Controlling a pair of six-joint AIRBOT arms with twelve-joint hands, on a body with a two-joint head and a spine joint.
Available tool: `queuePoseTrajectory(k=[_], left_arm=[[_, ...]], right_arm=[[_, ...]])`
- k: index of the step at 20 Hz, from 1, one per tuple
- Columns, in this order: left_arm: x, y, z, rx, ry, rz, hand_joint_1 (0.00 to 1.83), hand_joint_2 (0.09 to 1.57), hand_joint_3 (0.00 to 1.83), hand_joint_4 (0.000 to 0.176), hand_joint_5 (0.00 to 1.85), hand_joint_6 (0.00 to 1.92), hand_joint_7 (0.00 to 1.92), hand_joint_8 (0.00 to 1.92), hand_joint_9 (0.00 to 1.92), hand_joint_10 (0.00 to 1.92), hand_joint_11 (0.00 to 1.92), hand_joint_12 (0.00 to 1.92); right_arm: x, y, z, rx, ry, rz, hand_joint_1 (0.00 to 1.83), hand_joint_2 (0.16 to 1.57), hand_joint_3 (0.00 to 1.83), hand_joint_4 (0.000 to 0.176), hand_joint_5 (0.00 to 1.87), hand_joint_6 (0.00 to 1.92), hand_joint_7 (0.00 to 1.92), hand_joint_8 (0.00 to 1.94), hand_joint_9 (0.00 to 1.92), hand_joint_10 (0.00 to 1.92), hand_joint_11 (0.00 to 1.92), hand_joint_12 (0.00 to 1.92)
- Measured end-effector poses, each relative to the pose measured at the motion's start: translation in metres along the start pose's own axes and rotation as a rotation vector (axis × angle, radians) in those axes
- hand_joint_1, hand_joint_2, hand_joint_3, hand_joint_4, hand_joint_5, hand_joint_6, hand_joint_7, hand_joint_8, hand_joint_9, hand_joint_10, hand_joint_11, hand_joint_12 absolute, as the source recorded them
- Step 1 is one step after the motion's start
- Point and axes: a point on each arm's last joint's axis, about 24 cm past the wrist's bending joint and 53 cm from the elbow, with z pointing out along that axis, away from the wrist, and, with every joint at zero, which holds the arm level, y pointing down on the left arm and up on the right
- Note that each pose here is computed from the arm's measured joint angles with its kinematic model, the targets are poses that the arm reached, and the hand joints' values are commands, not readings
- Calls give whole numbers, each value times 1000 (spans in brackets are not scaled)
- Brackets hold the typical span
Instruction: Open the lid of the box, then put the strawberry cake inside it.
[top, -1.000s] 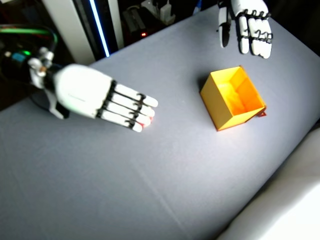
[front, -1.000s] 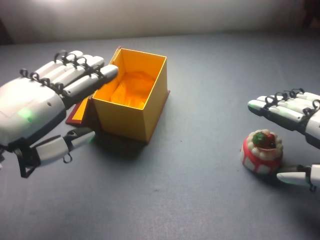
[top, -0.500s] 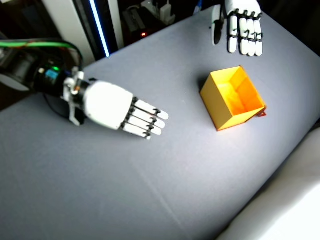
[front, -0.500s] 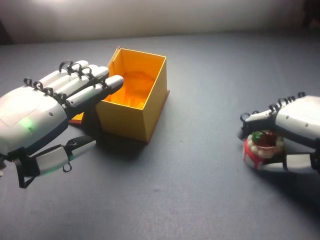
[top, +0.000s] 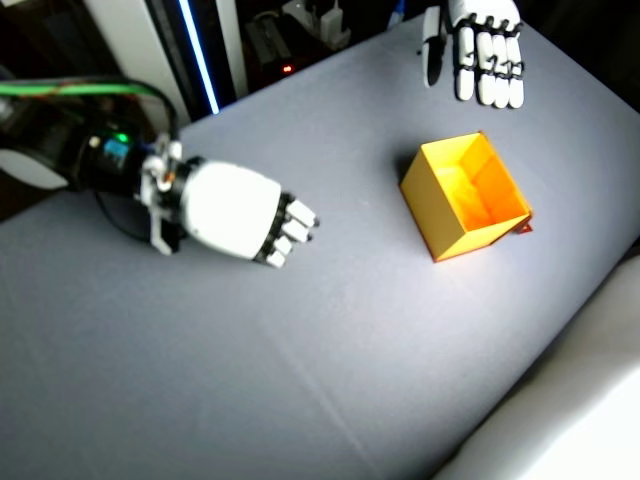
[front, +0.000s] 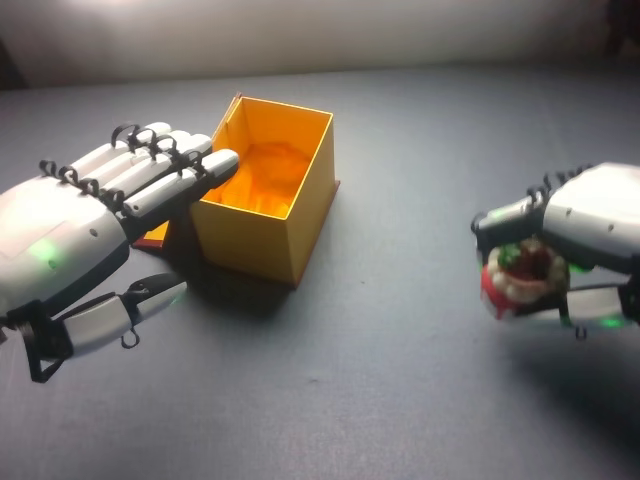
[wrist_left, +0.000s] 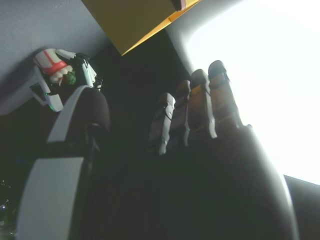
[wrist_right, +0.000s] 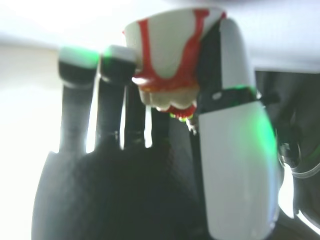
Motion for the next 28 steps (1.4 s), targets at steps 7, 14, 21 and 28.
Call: queuePoseTrajectory(k=[7,14,21,28], left_arm=[[10,1,-13,-16,29,-16,748,1422,0,25,5,1,0,0,0,0,0,0],[19,6,-18,-32,54,-35,649,1417,3,112,17,2,0,0,0,0,0,0],[35,12,-16,-45,80,-81,671,1426,1,102,25,5,0,0,0,0,22,11],[48,19,-13,-57,97,-116,694,1419,2,98,51,1,0,0,0,0,4,162]], right_arm=[[-44,38,19,-101,-85,-54,1164,1293,0,0,761,1243,582,1723,550,1805,607,1921],[-64,72,66,-169,-125,-82,1183,1277,4,0,789,1164,587,1718,570,1920,827,1921],[-69,103,104,-219,-133,-114,1340,1224,0,0,707,1136,756,1392,790,1582,784,1772],[-64,129,141,-236,-119,-115,1202,1272,6,0,629,1240,773,1589,779,1616,847,1882]])
